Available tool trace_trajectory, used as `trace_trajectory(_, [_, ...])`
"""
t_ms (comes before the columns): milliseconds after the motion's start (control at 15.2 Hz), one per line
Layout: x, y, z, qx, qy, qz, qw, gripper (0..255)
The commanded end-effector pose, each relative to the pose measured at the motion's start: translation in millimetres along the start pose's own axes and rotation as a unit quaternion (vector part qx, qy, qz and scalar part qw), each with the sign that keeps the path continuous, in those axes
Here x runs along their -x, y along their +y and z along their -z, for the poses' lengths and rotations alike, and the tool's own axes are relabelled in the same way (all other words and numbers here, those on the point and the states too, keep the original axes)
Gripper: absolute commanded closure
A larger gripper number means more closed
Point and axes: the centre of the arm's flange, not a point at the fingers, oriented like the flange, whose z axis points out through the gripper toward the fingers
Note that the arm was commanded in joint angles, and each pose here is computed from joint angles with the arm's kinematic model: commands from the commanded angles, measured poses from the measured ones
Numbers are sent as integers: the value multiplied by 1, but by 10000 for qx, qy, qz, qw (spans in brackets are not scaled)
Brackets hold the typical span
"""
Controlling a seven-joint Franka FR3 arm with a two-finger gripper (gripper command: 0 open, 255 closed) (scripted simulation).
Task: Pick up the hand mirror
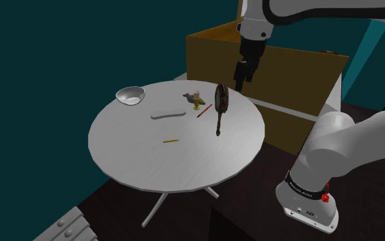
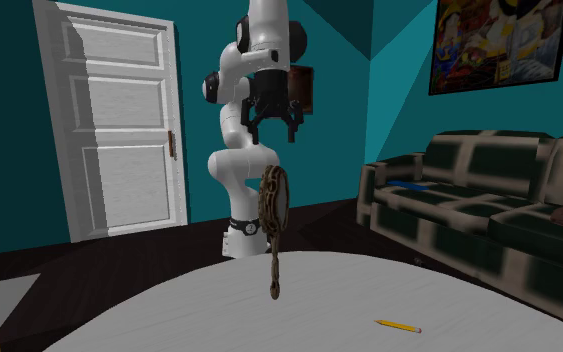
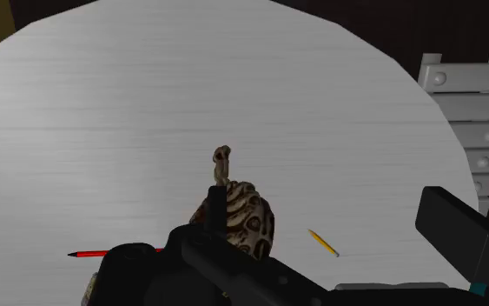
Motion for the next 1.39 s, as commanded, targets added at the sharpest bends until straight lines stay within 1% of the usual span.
trace_trajectory(0, [0, 0, 0, 0, 0, 0, 10000, 0])
trace_trajectory(66, [-9, -2, -5, 132, 100, -268, 9995, 0])
trace_trajectory(132, [-18, -4, -10, 263, 201, -536, 9980, 0])
trace_trajectory(198, [-28, -5, -15, 394, 301, -804, 9955, 0])
trace_trajectory(264, [-37, -5, -20, 525, 401, -1071, 9921, 0])
trace_trajectory(330, [-47, -5, -24, 655, 500, -1336, 9876, 0])
trace_trajectory(396, [-57, -4, -29, 785, 599, -1600, 9822, 0])
trace_trajectory(462, [-66, -2, -33, 914, 697, -1863, 9757, 0])
trace_trajectory(528, [-76, 0, -36, 1042, 795, -2124, 9684, 0])
trace_trajectory(660, [-95, 6, -43, 1294, 988, -2639, 9507, 0])
trace_trajectory(726, [-95, 6, -43, 1297, 990, -2645, 9505, 0])
trace_trajectory(1188, [-93, 7, -83, 1297, 990, -2645, 9505, 0])
trace_trajectory(1320, [-93, 7, -83, 1297, 990, -2645, 9505, 0])
